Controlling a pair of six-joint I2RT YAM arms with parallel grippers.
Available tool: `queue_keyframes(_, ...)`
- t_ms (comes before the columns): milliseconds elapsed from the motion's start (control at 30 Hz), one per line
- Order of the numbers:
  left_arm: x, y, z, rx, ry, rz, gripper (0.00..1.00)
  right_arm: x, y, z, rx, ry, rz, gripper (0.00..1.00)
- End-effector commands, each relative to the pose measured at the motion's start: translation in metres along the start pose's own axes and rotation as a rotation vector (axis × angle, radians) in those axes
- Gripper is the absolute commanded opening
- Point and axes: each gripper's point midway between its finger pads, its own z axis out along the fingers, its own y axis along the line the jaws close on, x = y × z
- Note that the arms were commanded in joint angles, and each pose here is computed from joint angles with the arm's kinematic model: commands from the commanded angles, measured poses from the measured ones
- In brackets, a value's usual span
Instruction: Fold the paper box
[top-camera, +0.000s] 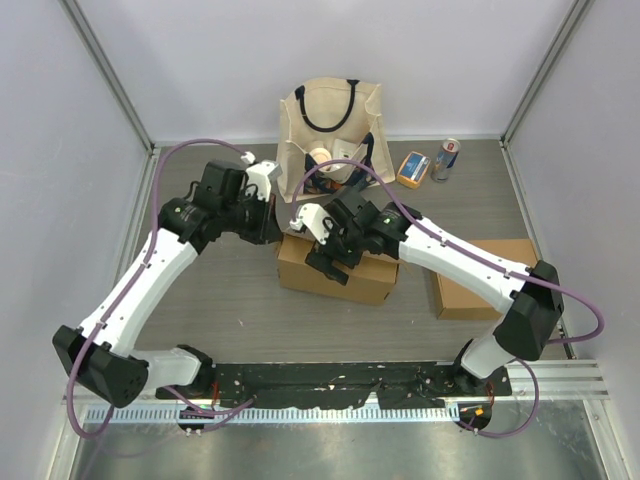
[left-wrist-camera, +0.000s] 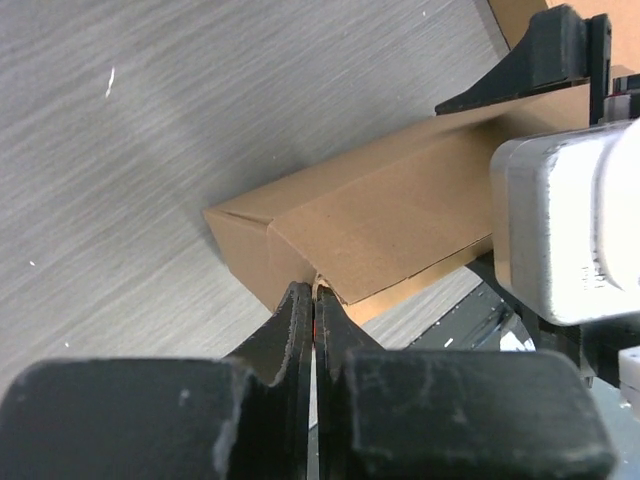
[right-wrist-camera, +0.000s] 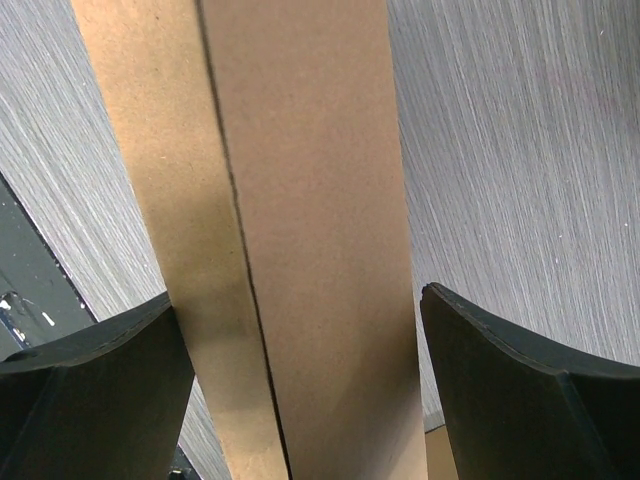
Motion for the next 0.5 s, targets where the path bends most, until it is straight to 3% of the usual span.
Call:
queue_keyframes(0,0.018,0.0,-0.001,-0.015,0.021,-0.078,0.07,-0.009,-0.004,0.002,0.019,-0.024,-0.021,0.9)
queue_keyframes(100,0.022,0.007,0.0,-0.041,-0.056,-0.087,0.18,-0.01,-0.003,0.002,0.006,-0.028,-0.021,0.9)
queue_keyframes(233,0.01,0.019,-0.013,-0.11,-0.253,-0.082,0.44,-0.013,0.001,0.002,-0.017,-0.034,-0.023,0.9)
queue_keyframes(367,-0.001,0.022,-0.029,-0.129,-0.394,-0.031,0.5,-0.013,0.002,0.0,-0.02,-0.038,-0.02,0.89)
queue_keyframes(467,-0.002,0.011,-0.028,-0.069,-0.394,0.017,0.5,-0.015,0.002,-0.001,-0.022,-0.048,-0.02,0.89)
